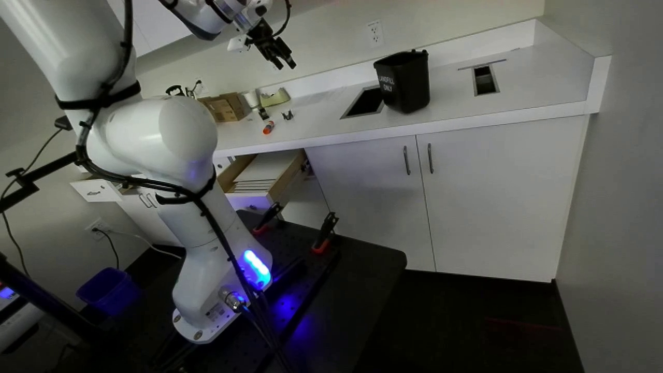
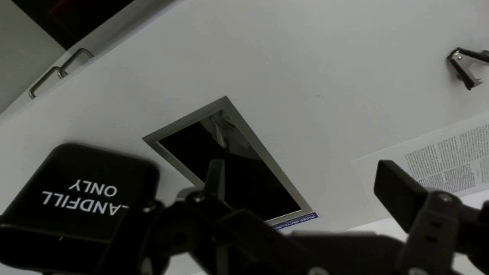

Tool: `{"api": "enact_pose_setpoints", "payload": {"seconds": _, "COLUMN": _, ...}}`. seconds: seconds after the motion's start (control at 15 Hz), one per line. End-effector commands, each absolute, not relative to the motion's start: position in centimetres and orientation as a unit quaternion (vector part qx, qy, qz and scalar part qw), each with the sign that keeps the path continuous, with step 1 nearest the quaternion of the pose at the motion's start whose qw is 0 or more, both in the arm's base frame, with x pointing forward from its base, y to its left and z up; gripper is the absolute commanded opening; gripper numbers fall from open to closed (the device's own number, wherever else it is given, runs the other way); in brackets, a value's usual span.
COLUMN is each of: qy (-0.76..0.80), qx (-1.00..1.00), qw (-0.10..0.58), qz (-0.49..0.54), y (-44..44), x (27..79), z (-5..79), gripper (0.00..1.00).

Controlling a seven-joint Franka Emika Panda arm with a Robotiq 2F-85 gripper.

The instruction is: Put the white paper in the black bin then put the orange object in the open drawer then close the drawer

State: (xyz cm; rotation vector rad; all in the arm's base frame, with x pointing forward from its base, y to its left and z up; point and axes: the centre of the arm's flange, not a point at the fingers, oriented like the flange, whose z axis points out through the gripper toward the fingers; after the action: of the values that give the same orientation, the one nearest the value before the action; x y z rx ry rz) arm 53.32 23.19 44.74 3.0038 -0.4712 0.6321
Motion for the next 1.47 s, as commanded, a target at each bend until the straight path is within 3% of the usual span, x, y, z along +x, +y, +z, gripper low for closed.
{"api": "enact_pose_setpoints", "payload": {"seconds": 0.0, "qy": -0.153, "qx": 0.967, "qw": 0.019, "qz": 0.203, "y": 23.0, "x": 53.4, "z": 44.7, "gripper": 1.00}}
{"api": "enact_pose_setpoints", "payload": {"seconds": 0.4, "qy": -0.147, "qx": 0.968, "qw": 0.012, "qz": 0.202, "y": 22.6, "x": 54.3, "z": 44.1, "gripper": 1.00}}
{"api": "enact_pose_setpoints", "payload": {"seconds": 1.4, "qy": 0.269, "qx": 0.954, "qw": -0.097, "qz": 0.091, "y": 37.3, "x": 57.1, "z": 34.8, "gripper": 1.00}}
